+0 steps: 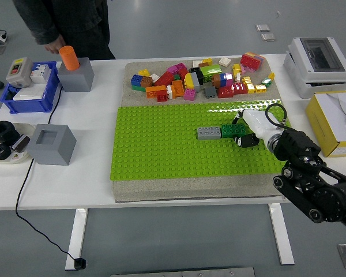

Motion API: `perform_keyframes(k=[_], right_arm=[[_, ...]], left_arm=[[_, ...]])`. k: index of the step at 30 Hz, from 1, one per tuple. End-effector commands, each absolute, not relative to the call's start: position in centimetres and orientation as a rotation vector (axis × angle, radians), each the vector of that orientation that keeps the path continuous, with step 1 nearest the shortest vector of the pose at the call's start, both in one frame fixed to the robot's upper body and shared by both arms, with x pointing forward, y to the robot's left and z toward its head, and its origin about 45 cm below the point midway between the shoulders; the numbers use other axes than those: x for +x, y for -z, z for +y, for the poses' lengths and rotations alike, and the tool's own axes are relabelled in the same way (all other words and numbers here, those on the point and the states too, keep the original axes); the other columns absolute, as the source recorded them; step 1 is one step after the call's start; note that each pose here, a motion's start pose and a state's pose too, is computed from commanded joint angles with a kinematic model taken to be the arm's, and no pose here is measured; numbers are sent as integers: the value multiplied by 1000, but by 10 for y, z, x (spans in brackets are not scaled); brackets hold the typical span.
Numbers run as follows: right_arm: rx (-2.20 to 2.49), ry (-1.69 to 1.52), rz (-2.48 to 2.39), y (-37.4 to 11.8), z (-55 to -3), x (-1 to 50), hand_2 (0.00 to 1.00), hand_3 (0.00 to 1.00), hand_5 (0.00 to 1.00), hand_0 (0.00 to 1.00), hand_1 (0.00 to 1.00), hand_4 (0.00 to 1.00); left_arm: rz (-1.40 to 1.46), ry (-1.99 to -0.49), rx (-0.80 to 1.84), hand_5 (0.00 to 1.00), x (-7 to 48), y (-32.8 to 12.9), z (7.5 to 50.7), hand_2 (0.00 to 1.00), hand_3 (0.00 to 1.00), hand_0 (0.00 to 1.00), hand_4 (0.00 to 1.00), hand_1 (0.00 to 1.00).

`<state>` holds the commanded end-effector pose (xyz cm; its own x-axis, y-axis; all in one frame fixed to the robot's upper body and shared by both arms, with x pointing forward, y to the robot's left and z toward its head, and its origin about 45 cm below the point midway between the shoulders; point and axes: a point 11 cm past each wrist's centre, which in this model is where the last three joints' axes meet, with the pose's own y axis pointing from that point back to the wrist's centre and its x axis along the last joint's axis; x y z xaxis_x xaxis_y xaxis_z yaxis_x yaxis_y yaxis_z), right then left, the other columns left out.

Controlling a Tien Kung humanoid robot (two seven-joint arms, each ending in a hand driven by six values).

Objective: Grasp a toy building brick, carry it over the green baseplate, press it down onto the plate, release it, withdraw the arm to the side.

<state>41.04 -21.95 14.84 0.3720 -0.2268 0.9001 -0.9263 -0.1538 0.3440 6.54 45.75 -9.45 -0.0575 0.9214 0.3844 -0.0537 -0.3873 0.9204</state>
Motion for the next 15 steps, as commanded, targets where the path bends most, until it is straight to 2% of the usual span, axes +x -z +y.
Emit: perform_keyframes(k=[4, 5, 15], right_arm=[[1629, -870, -1045, -147, -219, 410, 817, 559, 152, 772, 786, 610], [1629, -869, -1045, -147, -219, 410, 820, 631, 157, 771, 789, 602], [1631, -864, -1039, -145, -218, 409, 823, 653, 164, 772, 790, 592]], left_arm=[[981, -1560, 1422, 209, 65, 94, 458, 649, 668, 656, 710, 643], [981, -1560, 1422, 208, 65, 94, 457, 649, 667, 656, 710, 643], [980, -1559, 1423, 208, 65, 94, 458, 649, 667, 656, 710, 643]])
